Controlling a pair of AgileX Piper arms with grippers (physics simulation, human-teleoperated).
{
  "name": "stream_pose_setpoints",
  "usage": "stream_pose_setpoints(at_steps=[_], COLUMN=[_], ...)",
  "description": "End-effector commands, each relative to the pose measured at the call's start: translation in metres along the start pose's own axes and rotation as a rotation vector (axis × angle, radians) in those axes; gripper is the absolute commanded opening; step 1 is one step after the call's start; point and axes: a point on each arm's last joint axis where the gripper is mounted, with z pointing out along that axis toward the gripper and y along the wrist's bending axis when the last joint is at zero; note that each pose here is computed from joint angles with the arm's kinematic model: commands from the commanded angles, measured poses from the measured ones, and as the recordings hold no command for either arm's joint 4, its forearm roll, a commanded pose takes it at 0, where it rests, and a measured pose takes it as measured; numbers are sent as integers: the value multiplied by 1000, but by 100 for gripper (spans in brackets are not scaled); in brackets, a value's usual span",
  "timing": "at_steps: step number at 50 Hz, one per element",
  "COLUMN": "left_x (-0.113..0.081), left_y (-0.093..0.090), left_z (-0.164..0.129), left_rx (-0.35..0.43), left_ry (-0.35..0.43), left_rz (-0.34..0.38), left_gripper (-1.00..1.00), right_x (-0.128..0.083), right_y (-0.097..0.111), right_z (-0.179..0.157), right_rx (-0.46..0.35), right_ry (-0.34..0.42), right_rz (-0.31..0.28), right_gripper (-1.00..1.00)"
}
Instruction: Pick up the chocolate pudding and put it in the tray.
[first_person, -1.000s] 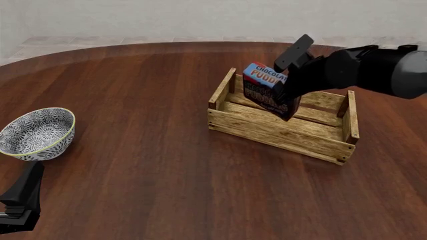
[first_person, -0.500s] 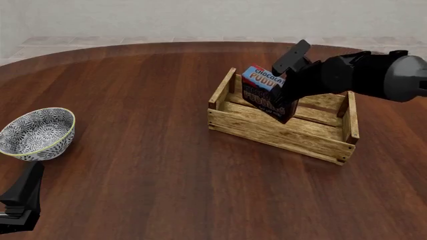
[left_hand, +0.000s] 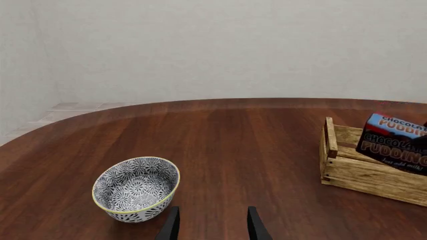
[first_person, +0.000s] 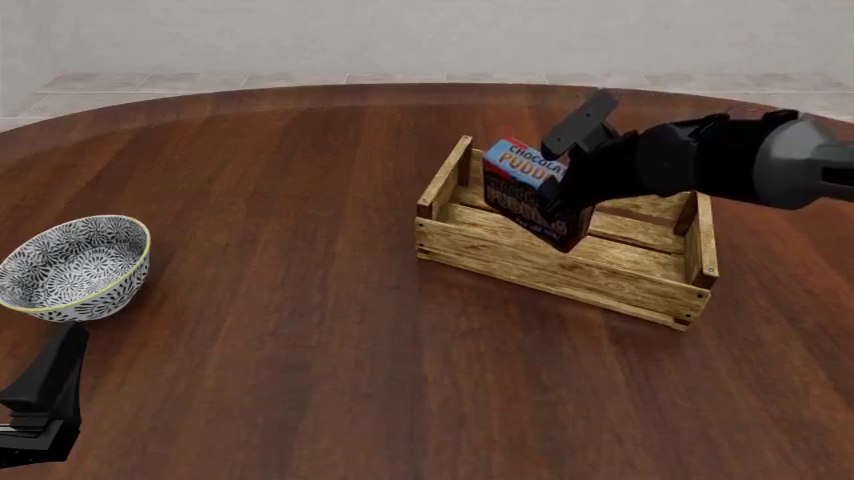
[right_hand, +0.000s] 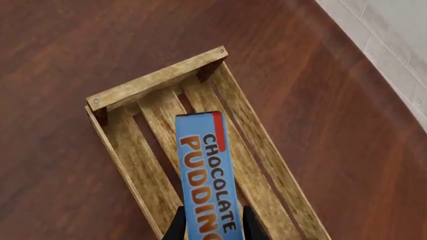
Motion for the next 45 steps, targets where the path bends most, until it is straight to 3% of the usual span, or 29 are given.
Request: stream_pose_setpoints(at_steps=[1,45], left_x=[0,0], left_y=[0,0], left_z=[0,0], left_rx=[0,0], left_ry=[0,0], left_rz=[0,0], left_gripper=[100,100], right_x=[3,14], right_y=[0,4], right_z=[3,23], right_rx=[3,-1], right_ry=[0,17], right_rz=[28,48], right_gripper=[-100,-100])
